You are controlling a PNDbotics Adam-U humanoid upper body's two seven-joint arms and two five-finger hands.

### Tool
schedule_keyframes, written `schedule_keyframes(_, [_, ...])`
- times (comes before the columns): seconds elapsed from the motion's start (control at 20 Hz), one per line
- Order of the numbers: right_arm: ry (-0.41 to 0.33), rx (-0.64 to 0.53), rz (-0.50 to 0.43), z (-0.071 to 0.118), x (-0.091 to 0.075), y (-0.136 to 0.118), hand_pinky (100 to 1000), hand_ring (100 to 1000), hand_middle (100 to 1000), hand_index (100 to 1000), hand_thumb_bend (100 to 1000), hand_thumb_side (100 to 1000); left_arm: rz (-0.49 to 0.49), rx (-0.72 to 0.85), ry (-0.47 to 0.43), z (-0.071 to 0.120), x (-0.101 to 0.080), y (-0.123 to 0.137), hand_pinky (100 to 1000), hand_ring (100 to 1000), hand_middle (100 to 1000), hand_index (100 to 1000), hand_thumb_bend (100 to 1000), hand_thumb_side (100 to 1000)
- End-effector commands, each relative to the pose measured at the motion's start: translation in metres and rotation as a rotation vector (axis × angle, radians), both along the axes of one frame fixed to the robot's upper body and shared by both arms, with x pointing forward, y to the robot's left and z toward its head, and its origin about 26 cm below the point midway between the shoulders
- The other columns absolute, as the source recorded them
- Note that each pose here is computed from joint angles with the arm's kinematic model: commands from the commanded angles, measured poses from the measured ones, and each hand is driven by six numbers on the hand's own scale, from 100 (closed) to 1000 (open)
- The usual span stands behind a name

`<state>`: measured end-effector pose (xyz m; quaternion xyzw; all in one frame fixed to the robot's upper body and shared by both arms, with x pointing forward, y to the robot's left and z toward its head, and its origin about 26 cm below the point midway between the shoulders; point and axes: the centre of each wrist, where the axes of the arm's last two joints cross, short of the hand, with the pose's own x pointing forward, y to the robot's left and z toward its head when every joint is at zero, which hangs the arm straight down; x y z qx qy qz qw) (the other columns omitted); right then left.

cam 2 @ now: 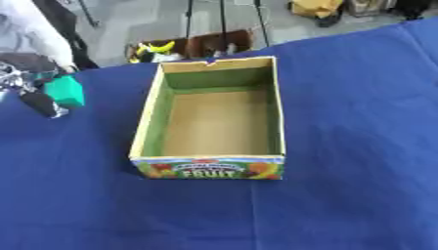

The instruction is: Pick up objects on the table and place them in the box.

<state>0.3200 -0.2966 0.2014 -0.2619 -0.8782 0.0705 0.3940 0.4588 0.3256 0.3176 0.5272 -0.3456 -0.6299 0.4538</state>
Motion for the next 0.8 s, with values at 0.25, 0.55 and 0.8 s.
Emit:
schedule_keyframes(0.25, [-0.027,-0.012,0.003,0.008,-0.003,-0.002,870,905,815,925,100,1000,0.021,-0.009,-0.017,0.021,-0.006,0.007,608,608,855,860,100,467])
schedule_keyframes(0.55, [-0.025,-0.008,-0.001,0.007,-0.003,-0.002,870,905,815,925,100,1000,-0.014,-0.033,-0.048,0.027,-0.009,0.002,571,558,748,811,100,450])
schedule_keyframes(0.8, [-0.020,-0.006,-0.003,0.006,-0.003,-0.003,869,905,815,925,100,1000,-0.081,-0.043,-0.116,0.040,-0.015,-0.008,545,532,721,784,100,432])
